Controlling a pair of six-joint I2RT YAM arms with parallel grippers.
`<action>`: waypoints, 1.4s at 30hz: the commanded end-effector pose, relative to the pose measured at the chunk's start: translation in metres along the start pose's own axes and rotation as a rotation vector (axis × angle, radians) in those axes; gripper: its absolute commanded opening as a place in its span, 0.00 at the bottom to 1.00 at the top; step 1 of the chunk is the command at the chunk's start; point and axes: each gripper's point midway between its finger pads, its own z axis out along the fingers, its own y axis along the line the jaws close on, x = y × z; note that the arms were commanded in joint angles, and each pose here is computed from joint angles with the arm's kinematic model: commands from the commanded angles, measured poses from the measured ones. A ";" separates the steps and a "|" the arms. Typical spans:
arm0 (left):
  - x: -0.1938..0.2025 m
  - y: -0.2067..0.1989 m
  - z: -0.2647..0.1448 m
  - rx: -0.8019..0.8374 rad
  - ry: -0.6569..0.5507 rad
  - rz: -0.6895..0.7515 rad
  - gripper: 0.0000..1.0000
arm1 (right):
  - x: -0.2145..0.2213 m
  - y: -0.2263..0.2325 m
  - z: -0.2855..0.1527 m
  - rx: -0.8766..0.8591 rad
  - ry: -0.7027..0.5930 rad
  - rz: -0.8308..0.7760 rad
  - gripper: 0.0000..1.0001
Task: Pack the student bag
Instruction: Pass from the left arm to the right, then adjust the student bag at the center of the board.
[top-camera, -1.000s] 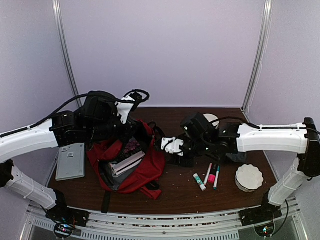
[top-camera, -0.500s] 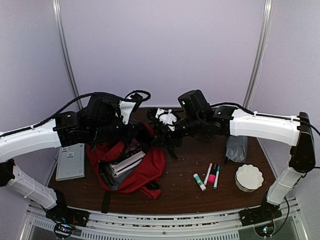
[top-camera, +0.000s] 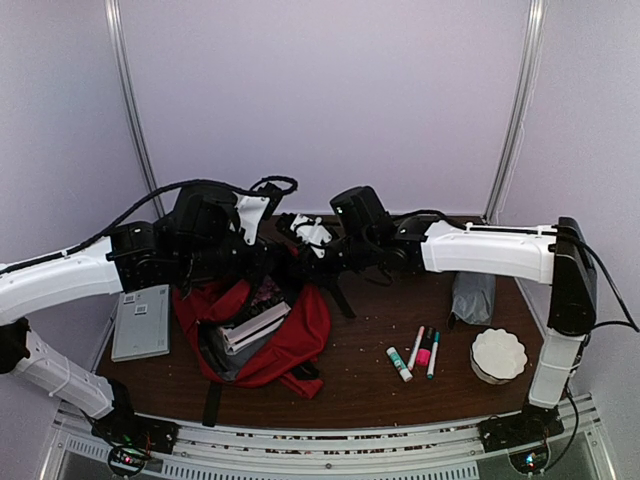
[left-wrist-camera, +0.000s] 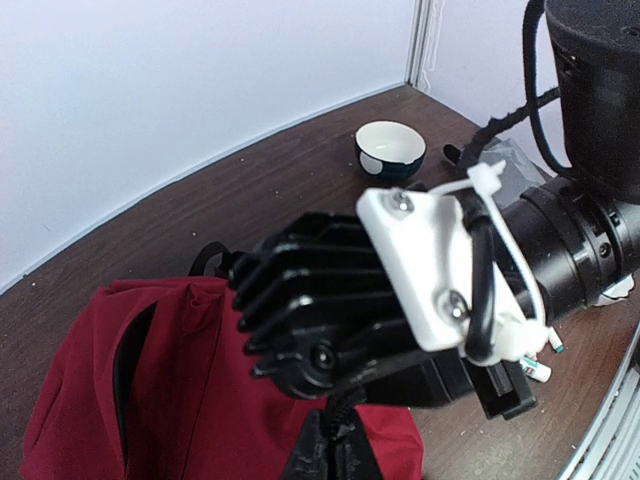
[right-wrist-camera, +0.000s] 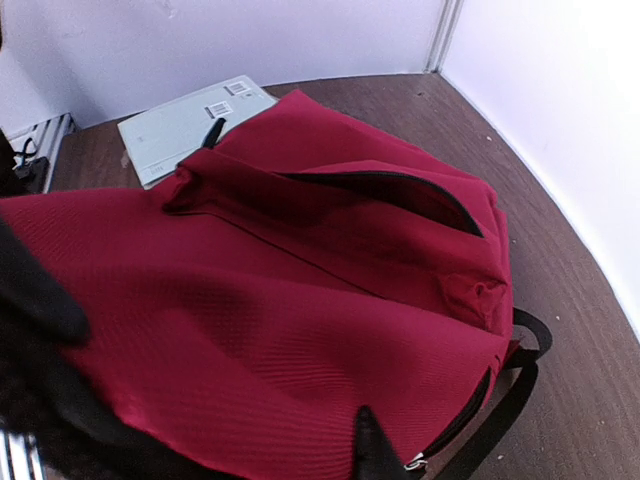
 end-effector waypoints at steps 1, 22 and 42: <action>-0.015 -0.001 -0.002 0.023 -0.068 -0.055 0.00 | -0.023 -0.030 -0.004 0.110 -0.067 0.054 0.02; 0.196 0.148 -0.097 -0.583 0.305 -0.583 0.25 | 0.030 -0.065 -0.037 0.115 -0.039 0.179 0.00; 0.216 0.152 0.034 -0.379 0.381 -0.634 0.00 | 0.040 -0.037 -0.097 0.092 -0.014 0.144 0.00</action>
